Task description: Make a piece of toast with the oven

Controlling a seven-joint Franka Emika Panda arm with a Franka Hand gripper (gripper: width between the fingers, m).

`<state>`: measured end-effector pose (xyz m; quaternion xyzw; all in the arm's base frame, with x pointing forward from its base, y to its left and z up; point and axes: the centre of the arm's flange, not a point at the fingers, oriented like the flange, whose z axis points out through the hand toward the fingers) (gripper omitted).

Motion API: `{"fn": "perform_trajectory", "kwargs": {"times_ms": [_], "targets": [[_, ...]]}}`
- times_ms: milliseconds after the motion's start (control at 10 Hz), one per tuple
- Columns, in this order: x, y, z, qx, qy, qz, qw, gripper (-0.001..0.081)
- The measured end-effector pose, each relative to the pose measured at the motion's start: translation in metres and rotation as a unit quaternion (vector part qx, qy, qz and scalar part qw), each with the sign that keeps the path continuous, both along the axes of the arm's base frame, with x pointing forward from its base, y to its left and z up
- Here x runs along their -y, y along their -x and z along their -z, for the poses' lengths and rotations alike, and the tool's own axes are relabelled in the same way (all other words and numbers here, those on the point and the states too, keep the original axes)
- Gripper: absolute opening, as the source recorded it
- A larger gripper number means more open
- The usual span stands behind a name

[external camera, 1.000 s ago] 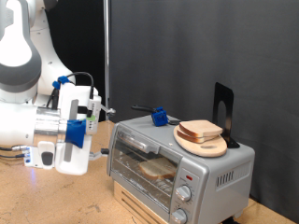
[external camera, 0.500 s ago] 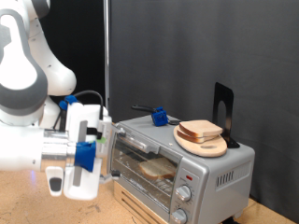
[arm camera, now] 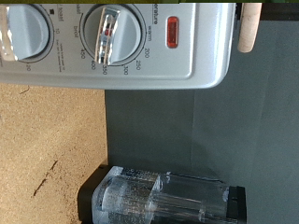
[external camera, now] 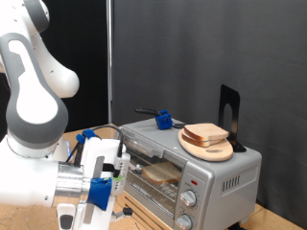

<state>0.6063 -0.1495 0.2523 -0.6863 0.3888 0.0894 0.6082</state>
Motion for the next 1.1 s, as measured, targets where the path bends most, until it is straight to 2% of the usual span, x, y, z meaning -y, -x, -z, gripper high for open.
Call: {"fn": "perform_trajectory", "kwargs": {"times_ms": [300, 600, 800, 1100], "targets": [[0.0, -0.001, 0.004, -0.031, 0.001, -0.023, 0.9993, 0.0682], [0.002, -0.027, 0.015, -0.024, -0.005, -0.045, 0.9987, 0.0682], [0.005, -0.045, 0.033, -0.024, -0.001, -0.061, 0.9979, 0.0682], [0.007, -0.055, 0.064, -0.029, 0.004, -0.064, 0.9975, 0.0682]]}}
